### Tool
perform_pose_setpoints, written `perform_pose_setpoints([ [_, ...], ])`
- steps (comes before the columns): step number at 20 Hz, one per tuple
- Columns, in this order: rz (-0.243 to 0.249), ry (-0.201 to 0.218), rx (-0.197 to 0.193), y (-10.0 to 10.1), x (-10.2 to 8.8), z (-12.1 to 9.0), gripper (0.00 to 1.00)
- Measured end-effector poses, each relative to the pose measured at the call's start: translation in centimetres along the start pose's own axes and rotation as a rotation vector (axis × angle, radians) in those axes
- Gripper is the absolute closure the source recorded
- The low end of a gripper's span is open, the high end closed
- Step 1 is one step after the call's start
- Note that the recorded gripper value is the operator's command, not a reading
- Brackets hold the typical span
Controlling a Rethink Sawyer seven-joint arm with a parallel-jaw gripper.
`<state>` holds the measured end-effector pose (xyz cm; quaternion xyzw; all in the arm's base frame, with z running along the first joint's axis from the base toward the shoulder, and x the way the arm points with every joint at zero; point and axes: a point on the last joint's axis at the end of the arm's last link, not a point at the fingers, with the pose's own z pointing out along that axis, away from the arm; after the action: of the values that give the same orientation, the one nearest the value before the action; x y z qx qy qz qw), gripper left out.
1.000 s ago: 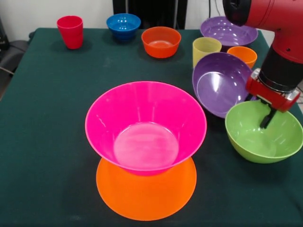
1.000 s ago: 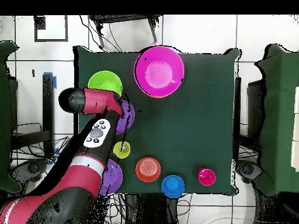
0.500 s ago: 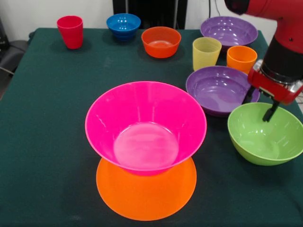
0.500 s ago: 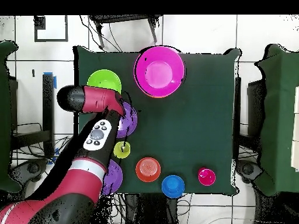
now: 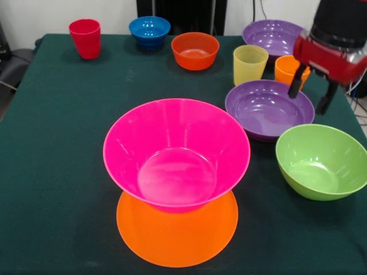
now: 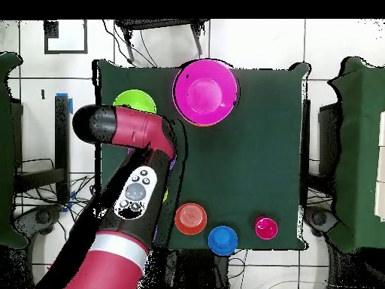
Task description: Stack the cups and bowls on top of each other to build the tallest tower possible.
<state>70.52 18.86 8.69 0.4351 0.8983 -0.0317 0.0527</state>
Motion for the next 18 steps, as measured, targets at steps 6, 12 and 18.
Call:
perform_pose_setpoints([
  [6, 0.072, -0.024, -0.025, -3.6, -4.8, -5.5, 0.00],
  [12, 0.170, -0.014, 0.006, -11.3, -8.3, -8.7, 0.00],
  [18, 0.237, 0.006, 0.045, -17.9, -8.2, -8.5, 0.00],
])
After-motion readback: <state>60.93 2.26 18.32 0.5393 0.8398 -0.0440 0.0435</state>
